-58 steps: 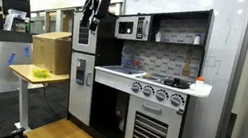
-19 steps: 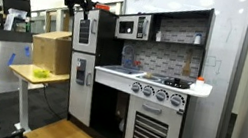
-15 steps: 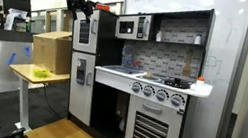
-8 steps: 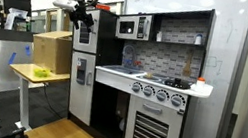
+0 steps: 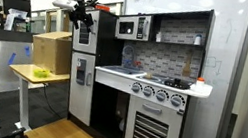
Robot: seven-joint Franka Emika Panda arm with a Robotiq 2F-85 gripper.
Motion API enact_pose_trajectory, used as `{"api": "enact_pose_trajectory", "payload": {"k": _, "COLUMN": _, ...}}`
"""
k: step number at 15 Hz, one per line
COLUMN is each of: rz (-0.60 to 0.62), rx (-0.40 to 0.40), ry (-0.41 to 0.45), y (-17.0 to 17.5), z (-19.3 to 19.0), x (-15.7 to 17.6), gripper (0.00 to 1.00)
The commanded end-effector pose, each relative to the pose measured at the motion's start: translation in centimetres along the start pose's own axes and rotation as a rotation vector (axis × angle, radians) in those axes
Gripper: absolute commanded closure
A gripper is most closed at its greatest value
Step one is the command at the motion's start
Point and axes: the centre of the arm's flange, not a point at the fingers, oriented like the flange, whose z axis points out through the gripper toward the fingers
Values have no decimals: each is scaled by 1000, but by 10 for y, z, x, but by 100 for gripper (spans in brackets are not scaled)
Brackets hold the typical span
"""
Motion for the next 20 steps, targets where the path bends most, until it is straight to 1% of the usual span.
{"api": "enact_pose_trajectory", "payload": {"k": 1, "rz": -3, "rx": 2, "ry": 39, "y": -6, "z": 7, "x": 7, "gripper": 0}}
{"api": "enact_pose_trajectory", "payload": {"k": 3, "rz": 8, "rx": -29, "ry": 84, "y": -13, "z": 12, "x": 18, "gripper": 0}}
{"api": "enact_pose_trajectory", "payload": {"k": 6, "rz": 28, "rx": -109, "ry": 145, "y": -22, "z": 15, "x": 28, "gripper": 0}}
{"api": "enact_pose_trajectory", "payload": {"k": 9, "rz": 12, "rx": -130, "ry": 186, "y": -31, "z": 16, "x": 38, "gripper": 0}}
{"api": "enact_pose_trajectory", "payload": {"k": 14, "rz": -23, "rx": -113, "ry": 209, "y": -55, "z": 19, "x": 46, "gripper": 0}}
{"api": "enact_pose_trajectory", "payload": {"k": 16, "rz": -12, "rx": -128, "ry": 224, "y": -55, "z": 22, "x": 46, "gripper": 0}}
{"api": "enact_pose_trajectory", "payload": {"k": 20, "rz": 21, "rx": -163, "ry": 277, "y": -45, "z": 22, "x": 54, "gripper": 0}}
